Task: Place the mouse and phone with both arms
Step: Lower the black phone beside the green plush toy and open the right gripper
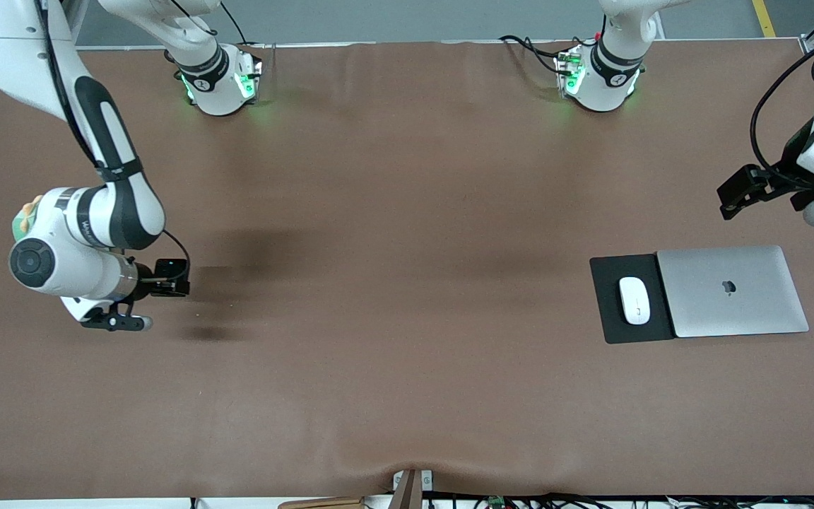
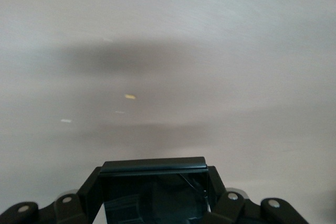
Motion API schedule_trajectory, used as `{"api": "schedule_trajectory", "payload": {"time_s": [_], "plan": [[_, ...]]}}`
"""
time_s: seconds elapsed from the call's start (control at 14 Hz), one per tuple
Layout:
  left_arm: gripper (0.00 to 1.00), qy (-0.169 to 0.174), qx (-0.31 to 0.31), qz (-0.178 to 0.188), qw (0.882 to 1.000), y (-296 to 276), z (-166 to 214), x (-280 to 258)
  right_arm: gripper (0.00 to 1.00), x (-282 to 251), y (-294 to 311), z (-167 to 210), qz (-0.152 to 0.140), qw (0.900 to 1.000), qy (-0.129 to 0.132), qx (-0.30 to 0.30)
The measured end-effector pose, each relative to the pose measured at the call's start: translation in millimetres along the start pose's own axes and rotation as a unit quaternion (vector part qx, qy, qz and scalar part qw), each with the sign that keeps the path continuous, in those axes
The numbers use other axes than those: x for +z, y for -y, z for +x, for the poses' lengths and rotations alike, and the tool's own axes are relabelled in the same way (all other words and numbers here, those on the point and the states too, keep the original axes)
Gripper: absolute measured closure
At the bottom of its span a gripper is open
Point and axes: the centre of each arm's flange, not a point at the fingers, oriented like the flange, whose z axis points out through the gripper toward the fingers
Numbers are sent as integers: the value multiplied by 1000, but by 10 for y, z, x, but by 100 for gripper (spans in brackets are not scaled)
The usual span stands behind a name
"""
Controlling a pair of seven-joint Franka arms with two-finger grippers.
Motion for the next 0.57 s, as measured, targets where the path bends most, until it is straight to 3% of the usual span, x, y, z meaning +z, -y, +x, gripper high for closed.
{"api": "schedule_trajectory", "payload": {"time_s": [0.36, 0.57], "plan": [[0, 14, 4, -7, 1000, -72, -67, 39, 19, 274, -735, -119, -2, 1000, 15, -14], [0, 15, 6, -1, 1000, -119, -221, -12, 19, 521, -1135, -132, -2, 1000, 3, -16]]}}
